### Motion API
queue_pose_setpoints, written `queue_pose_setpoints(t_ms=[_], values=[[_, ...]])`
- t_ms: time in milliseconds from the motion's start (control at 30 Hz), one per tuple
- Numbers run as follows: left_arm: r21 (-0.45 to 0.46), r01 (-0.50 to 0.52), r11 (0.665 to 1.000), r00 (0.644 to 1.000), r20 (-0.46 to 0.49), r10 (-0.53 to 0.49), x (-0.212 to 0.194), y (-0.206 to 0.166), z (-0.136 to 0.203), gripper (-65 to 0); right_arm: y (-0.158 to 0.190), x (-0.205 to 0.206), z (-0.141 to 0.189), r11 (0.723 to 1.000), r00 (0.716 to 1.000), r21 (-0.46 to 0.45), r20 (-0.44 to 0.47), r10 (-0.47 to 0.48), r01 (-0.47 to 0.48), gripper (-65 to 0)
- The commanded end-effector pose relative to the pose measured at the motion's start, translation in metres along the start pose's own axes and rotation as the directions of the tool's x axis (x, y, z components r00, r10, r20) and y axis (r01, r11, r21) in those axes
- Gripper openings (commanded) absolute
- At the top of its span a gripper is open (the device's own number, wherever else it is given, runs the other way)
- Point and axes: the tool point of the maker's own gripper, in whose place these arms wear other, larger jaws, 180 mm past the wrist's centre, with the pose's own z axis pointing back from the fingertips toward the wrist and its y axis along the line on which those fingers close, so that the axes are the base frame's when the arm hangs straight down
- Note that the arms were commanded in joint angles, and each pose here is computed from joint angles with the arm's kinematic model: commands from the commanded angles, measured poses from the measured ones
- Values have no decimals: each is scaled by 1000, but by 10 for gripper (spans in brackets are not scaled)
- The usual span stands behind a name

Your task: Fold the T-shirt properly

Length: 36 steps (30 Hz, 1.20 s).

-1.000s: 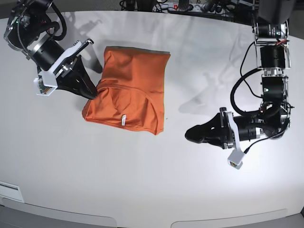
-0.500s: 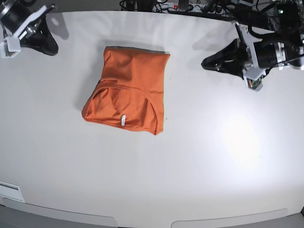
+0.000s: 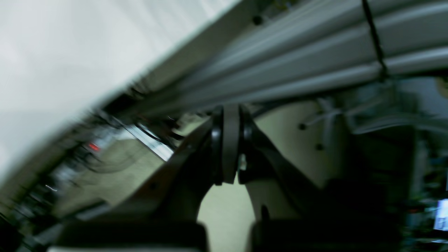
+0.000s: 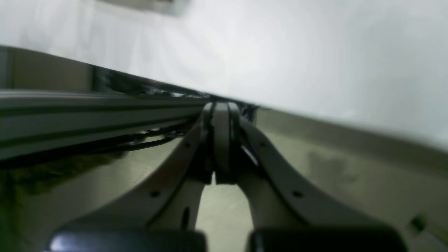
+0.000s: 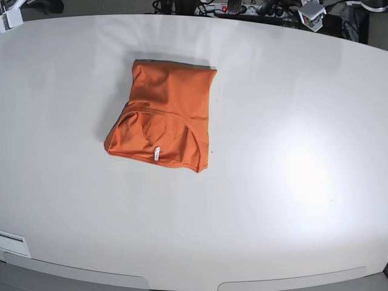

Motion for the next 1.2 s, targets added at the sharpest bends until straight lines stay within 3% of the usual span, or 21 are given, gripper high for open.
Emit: queue_pose_setpoints(t_ms=[0, 133, 267, 367, 467, 600, 767, 933, 1167], values=[[-18, -30, 999, 1000, -3, 30, -5, -7, 0, -650, -3, -7, 3, 1000, 1000, 8, -14, -28, 28, -650], [-51, -171, 984, 985, -25, 169, -30, -17, -4, -650, -19, -42, -5, 981, 980, 33, -61, -191, 193, -650], [-47, -280, 959, 957, -88, 275, -62, -13, -12, -650, -23, -76, -19, 939, 938, 76, -122, -324, 334, -650], [-31, -359, 933, 929, -102, 355, -84, -4, -22, -650, -23, -99, -30, 912, 906, 91, -188, -378, 400, -650], [-5, -406, 914, 905, -141, 401, -108, 8, -35, -650, -30, -120, -42, 906, 887, 66, -245, -392, 419, -650], [40, -445, 895, 879, -170, 445, -134, 34, -51, -650, -41, -147, -60, 937, 888, -10, -315, -334, 349, -650], [144, -462, 875, 864, -149, 481, -153, 84, -71, -650, -56, -163, -90, 976, 917, -59, -334, -216, 208, -650], [234, -434, 870, 871, -137, 472, -167, 132, -88, -650, -56, -179, -134, 991, 920, -51, -369, -131, 121, -650], [313, -407, 858, 898, -36, 438, -170, 192, -113, -650, -58, -200, -205, 995, 912, -101, -404, -63, 24, -650]])
